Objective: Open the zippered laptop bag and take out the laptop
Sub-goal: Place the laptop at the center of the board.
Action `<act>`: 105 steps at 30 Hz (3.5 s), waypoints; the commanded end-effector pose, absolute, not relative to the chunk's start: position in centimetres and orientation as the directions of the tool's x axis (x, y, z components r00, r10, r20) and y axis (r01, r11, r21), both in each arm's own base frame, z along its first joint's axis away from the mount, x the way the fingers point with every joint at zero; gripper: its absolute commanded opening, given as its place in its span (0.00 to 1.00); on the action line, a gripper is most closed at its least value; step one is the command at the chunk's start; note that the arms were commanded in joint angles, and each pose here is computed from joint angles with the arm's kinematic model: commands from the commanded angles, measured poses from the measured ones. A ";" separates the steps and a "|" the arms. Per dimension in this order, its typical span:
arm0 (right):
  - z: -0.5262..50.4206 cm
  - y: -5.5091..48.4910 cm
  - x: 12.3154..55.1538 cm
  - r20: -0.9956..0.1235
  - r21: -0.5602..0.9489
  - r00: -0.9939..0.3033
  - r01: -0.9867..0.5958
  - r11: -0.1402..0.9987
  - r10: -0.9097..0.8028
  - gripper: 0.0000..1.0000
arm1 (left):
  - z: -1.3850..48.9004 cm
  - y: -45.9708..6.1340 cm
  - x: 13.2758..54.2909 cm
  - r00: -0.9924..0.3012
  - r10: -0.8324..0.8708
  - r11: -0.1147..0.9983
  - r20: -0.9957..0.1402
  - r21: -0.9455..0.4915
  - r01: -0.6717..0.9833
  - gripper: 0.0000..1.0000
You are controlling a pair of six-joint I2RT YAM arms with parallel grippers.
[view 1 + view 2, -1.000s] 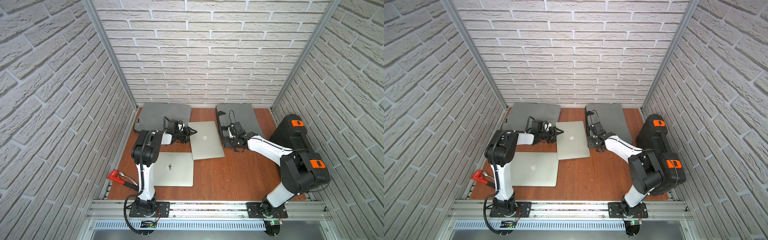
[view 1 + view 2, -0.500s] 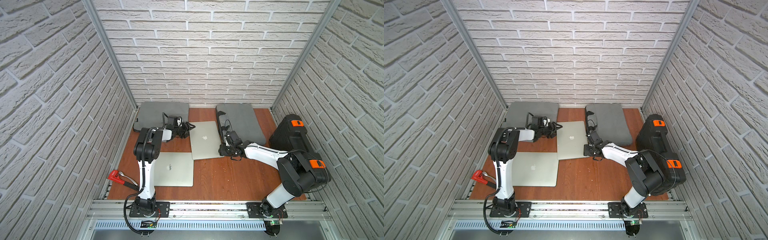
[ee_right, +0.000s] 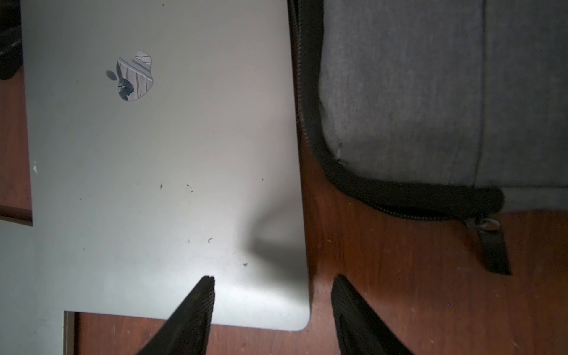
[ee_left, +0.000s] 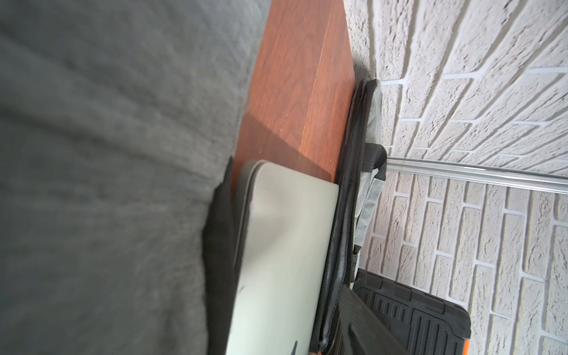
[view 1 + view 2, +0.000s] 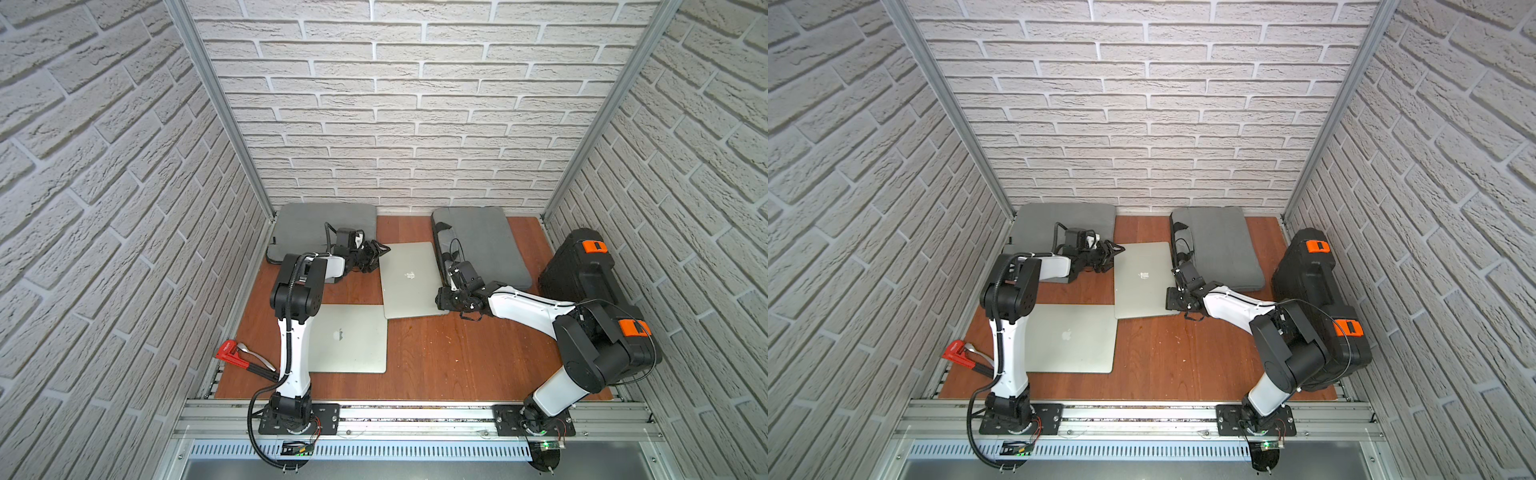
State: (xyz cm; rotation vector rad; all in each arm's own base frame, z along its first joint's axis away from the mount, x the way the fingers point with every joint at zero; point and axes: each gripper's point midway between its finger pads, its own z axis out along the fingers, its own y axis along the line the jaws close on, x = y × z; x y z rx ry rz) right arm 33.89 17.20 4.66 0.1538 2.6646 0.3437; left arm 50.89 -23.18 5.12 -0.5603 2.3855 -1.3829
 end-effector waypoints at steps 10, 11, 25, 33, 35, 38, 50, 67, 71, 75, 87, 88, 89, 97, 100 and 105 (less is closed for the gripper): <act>4.1 13.7 35.4 -0.428 0.196 -0.887 0.097 0.976 0.174 0.63 | 4.1 -27.0 49.9 -0.884 -0.460 0.461 -0.082 -0.873 -0.159 0.64; 3.9 13.4 35.8 -0.427 0.188 -0.887 0.101 0.977 0.174 0.63 | 4.1 -27.3 49.7 -0.887 -0.455 0.461 -0.080 -0.873 -0.157 0.64; 4.0 9.0 39.9 -0.445 0.011 -0.889 0.118 0.993 0.111 0.40 | 4.8 -26.1 47.1 -0.886 -0.458 0.490 -0.071 -0.852 -0.185 0.63; 6.1 10.5 39.0 -0.448 0.118 -0.884 0.088 0.989 0.132 0.51 | 6.1 -25.5 43.8 -0.895 -0.438 0.541 -0.081 -0.819 -0.190 0.62; 6.4 11.2 38.1 -0.437 0.168 -0.887 0.080 0.982 0.147 0.52 | 6.3 -25.9 42.9 -0.900 -0.427 0.547 -0.081 -0.816 -0.187 0.61; 6.4 12.1 36.9 -0.415 0.236 -0.894 0.072 0.969 0.168 0.52 | 6.2 -26.9 41.9 -0.911 -0.407 0.549 -0.069 -0.816 -0.183 0.60; 6.0 12.2 35.2 -0.400 0.255 -0.899 0.078 0.964 0.179 0.52 | 6.0 -31.1 40.7 -0.929 -0.368 0.514 -0.038 -0.841 -0.169 0.58; 4.8 13.0 34.6 -0.371 0.309 -0.904 0.093 0.946 0.210 0.54 | 4.8 -25.8 41.4 -0.867 -0.496 0.536 -0.044 -0.801 -0.266 0.64; 3.6 13.5 33.9 -0.343 0.329 -0.913 0.105 0.939 0.222 0.59 | 4.8 -25.0 41.4 -0.857 -0.513 0.544 -0.054 -0.792 -0.276 0.65; 3.0 14.0 33.4 -0.329 0.350 -0.916 0.106 0.931 0.228 0.59 | 4.7 -23.9 41.4 -0.844 -0.533 0.547 -0.060 -0.785 -0.290 0.65; 3.3 17.4 32.5 -0.326 0.421 -0.919 0.071 0.904 0.224 0.57 | 6.0 -22.3 41.6 -0.831 -0.546 0.573 -0.108 -0.771 -0.277 0.66; 3.3 17.5 32.5 -0.325 0.423 -0.919 0.071 0.903 0.224 0.57 | 6.0 -22.3 41.6 -0.830 -0.547 0.573 -0.109 -0.771 -0.277 0.66; 3.3 17.8 32.4 -0.324 0.425 -0.920 0.067 0.903 0.221 0.57 | 5.9 -22.3 41.6 -0.830 -0.547 0.572 -0.106 -0.771 -0.279 0.66; 3.5 16.8 31.9 -0.337 0.354 -0.921 0.068 0.933 0.196 0.59 | 6.3 -22.3 41.8 -0.828 -0.551 0.565 -0.108 -0.778 -0.274 0.66; 4.3 15.8 31.9 -0.357 0.291 -0.919 0.063 0.955 0.170 0.61 | 7.3 -21.8 41.8 -0.822 -0.552 0.578 -0.137 -0.774 -0.259 0.66; 7.0 13.9 32.3 -0.427 0.188 -0.895 0.047 0.981 0.125 0.64 | 10.5 -20.2 41.4 -0.802 -0.546 0.634 -0.242 -0.745 -0.206 0.80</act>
